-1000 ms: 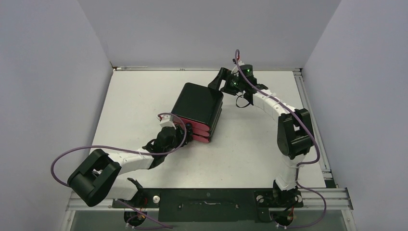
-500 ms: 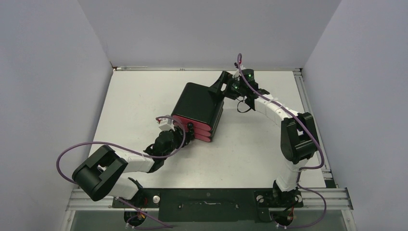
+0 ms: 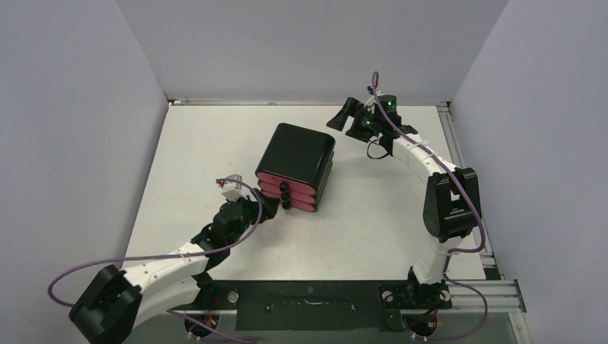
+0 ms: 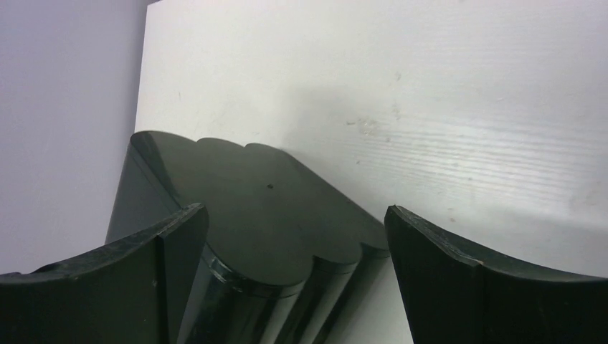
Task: Organize the makeup
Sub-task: Reset both arms
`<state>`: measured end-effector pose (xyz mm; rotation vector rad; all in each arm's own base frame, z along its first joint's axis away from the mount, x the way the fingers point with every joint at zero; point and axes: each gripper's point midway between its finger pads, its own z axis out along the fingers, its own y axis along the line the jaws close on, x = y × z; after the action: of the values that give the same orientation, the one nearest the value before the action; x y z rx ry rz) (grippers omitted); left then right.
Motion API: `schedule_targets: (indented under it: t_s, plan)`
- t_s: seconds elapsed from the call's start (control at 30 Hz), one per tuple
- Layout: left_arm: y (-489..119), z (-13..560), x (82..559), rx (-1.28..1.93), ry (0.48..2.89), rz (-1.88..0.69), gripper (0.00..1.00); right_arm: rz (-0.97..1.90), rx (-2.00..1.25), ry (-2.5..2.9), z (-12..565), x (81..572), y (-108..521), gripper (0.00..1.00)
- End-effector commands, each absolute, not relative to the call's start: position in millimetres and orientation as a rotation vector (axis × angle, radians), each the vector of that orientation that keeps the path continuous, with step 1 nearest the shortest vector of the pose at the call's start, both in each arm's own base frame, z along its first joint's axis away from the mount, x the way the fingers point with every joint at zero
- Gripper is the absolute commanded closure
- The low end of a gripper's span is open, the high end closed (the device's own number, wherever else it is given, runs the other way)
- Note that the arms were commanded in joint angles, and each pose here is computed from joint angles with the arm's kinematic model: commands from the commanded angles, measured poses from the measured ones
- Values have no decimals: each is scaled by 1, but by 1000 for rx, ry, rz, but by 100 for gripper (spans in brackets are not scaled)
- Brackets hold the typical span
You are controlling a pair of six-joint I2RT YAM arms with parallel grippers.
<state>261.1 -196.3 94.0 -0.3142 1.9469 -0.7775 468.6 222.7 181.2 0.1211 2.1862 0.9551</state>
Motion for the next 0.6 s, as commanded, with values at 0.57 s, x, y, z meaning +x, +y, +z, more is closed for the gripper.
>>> schedule_targets:
  t_s: [0.57]
  plan:
    - [-42,221,280,-445,2032,-323,4,327,316,1878,232,360,69,10]
